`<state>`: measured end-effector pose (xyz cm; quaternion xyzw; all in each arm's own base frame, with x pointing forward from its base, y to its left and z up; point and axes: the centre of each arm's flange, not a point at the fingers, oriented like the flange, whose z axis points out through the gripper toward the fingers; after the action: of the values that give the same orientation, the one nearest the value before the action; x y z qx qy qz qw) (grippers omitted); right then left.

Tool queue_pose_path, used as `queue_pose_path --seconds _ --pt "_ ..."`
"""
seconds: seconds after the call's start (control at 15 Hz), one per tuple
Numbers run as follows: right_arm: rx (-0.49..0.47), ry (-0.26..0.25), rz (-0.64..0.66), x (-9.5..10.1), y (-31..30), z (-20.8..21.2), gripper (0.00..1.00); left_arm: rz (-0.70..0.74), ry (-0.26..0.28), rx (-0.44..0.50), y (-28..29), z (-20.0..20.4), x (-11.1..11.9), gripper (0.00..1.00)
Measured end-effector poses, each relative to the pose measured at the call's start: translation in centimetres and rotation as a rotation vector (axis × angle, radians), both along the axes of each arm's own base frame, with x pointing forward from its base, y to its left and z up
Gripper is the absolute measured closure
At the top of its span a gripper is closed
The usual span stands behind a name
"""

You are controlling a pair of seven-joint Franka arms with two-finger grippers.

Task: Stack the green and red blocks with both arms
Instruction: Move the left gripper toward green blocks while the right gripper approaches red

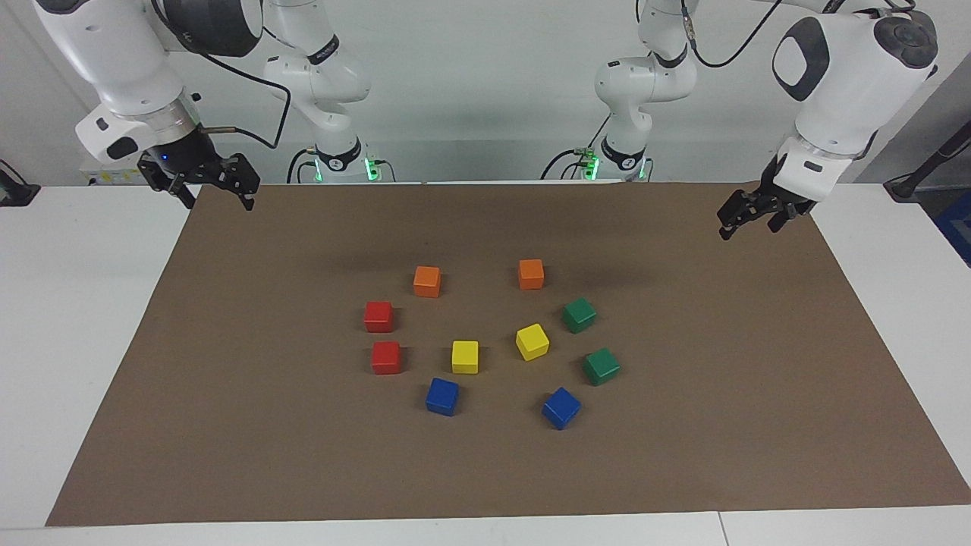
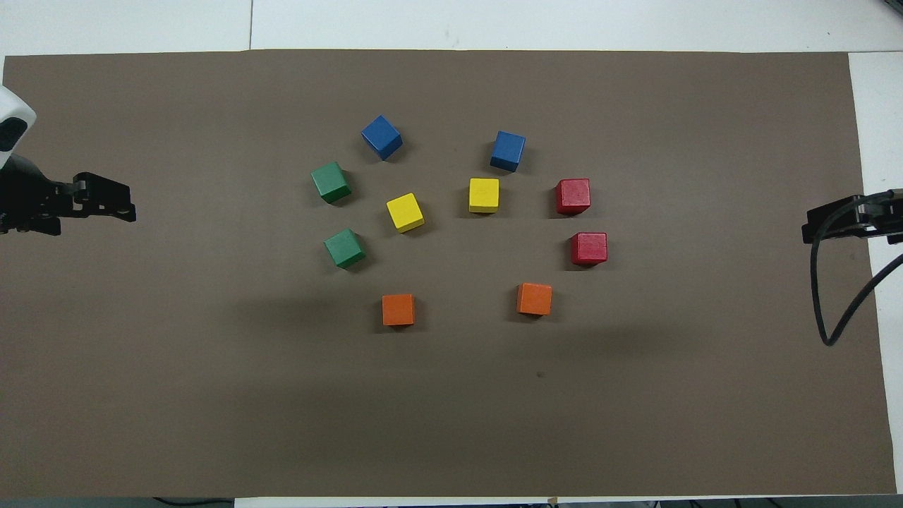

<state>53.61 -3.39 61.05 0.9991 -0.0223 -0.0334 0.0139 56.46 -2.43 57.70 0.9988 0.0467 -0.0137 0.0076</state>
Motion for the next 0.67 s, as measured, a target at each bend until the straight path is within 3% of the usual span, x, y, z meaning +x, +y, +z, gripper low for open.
queue_pose_path --seconds 0.67 --pt "0.001 0.005 0.000 -0.04 0.04 -0.22 0.00 -0.005 0.000 0.000 -0.17 0.00 -0.01 0.00"
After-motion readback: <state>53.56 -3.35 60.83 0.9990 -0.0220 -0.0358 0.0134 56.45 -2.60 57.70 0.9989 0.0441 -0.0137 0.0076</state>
